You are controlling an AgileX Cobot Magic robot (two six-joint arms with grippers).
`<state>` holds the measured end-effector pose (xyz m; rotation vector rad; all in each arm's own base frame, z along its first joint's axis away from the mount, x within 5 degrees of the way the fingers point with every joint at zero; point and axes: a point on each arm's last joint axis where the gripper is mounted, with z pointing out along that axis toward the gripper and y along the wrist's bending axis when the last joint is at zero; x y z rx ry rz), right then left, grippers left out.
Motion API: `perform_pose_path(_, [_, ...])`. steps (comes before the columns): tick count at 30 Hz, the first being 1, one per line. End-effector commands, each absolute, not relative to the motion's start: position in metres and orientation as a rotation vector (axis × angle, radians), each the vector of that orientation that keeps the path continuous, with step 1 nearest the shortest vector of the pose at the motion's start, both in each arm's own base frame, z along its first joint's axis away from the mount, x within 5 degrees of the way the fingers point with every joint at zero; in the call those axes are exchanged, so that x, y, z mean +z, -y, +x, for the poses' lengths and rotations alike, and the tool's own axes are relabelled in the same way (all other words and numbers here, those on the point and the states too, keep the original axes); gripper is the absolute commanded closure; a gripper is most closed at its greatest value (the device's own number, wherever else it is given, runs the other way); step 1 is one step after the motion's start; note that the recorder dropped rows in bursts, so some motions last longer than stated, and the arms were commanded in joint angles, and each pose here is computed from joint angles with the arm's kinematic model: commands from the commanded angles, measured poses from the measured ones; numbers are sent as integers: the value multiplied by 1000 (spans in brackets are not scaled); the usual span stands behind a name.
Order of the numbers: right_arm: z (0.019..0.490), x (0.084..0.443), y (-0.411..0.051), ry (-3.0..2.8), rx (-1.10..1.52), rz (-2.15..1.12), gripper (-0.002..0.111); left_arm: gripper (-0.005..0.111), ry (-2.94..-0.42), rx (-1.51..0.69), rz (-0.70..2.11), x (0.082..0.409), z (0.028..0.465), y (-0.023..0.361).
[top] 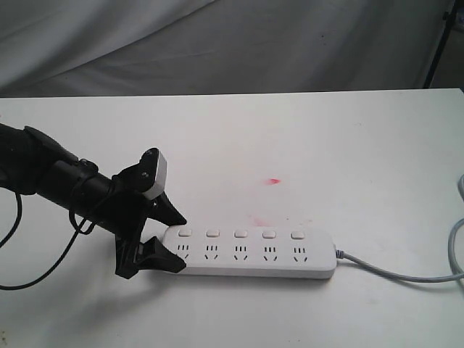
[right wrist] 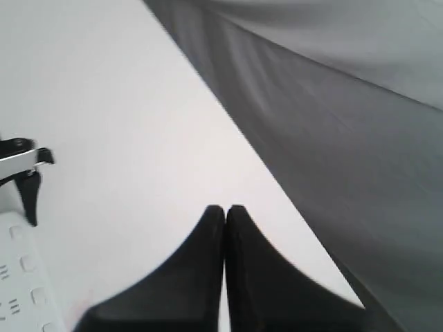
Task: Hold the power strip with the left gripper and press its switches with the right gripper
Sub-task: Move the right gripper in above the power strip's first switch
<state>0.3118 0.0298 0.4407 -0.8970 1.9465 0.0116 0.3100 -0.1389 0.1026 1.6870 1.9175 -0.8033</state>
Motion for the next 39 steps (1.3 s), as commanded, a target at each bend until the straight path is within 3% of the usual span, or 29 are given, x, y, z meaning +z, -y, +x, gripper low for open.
perform_pose_path(1, [324, 425, -46, -1827, 153, -1154, 108, 63, -1920, -804, 1681, 102, 310, 141])
perform_pose_path(21, [405, 296, -57, -1972, 456, -1330, 106, 63, -1920, -804, 1681, 102, 310, 141])
perform_pose_path(33, [419, 248, -103, -1942, 497, -1474, 41, 63, -1921, -801, 1680, 101, 310, 140])
perform_pose_path(39, [419, 231, -131, -1939, 475, -1550, 36, 63, -1921, -801, 1680, 101, 310, 140])
